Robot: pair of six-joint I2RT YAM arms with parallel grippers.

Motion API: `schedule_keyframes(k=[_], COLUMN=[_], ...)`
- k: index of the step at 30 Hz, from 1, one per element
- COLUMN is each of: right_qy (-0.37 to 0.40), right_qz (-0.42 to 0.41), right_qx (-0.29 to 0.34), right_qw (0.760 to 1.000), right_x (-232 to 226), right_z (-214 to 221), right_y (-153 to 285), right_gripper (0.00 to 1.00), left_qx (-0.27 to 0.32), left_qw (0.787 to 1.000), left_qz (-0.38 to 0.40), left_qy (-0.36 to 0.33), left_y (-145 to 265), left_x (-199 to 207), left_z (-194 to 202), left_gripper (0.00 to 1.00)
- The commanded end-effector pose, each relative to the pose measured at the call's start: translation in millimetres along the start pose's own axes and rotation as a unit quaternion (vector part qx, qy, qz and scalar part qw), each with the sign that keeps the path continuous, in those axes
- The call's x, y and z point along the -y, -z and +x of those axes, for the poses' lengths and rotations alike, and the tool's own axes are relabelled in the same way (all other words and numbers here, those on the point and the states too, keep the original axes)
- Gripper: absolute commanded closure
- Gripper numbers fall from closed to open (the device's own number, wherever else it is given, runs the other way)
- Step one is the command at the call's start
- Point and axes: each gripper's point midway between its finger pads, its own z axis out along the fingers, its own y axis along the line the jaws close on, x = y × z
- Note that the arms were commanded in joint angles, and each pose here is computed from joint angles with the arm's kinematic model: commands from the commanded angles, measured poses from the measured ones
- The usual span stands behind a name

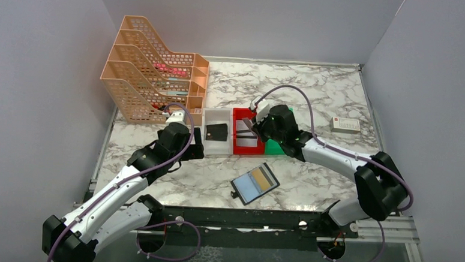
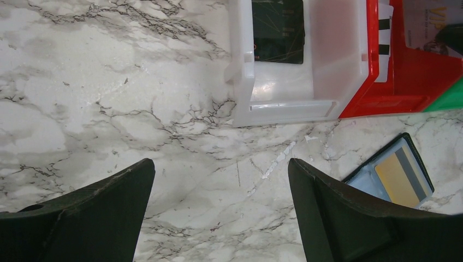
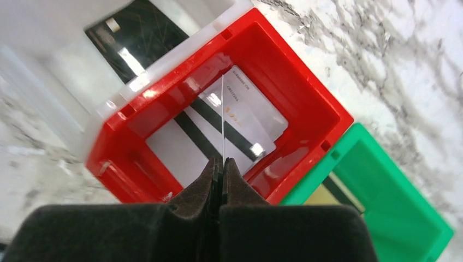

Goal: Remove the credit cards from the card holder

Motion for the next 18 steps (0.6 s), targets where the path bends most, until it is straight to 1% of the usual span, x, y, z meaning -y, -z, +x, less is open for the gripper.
schedule_keyframes(k=[1,6,8,10,12,13,14,15,18], right_qy=[0.188,0.281,0.314,0.332,0.341,0.341,0.339,0.338,0.322], right_qz=[0.009,0.016,0.021,0.018,0.004,-0.007,-0.018,-0.029,-0.022], right_qx=[0.016,-0.035,-0.035,-0.032,-0.035,-0.034,-0.035,-0.035,-0.031], right_qw=[0.982,0.959,0.949,0.943,0.939,0.939,0.940,0.940,0.946], right_x=[14.0,21.8,21.4,16.4,9.1,5.3,1.9,-2.2,-1.0], right_z=[-14.8,5.2,10.7,13.7,17.3,18.3,20.3,20.4,13.7], right_y=[-19.9,-43.1,-48.5,-47.9,-43.7,-40.8,-38.2,-34.2,-23.0], right_gripper=[0.99,0.98,0.95,0.89,0.85,0.81,0.73,0.68,0.66], left_qx=[0.009,0.006,0.004,0.003,0.001,0.000,-0.003,-0.003,-0.010], left_qw=[1.000,1.000,1.000,1.000,1.000,1.000,1.000,1.000,1.000], left_qz=[0.015,0.015,0.014,0.015,0.014,0.015,0.014,0.015,0.019], left_qy=[-0.006,-0.008,-0.008,-0.009,-0.009,-0.011,-0.011,-0.012,-0.015], left_y=[7.3,6.3,5.6,5.6,4.5,4.4,3.7,3.2,2.1], left_x=[5.0,4.9,4.8,5.2,5.2,5.6,5.4,6.0,7.7], left_z=[-8.3,-6.8,-6.2,-6.2,-5.1,-4.9,-3.7,-3.6,-1.6], left_gripper=[0.05,0.05,0.05,0.05,0.05,0.05,0.05,0.05,0.05])
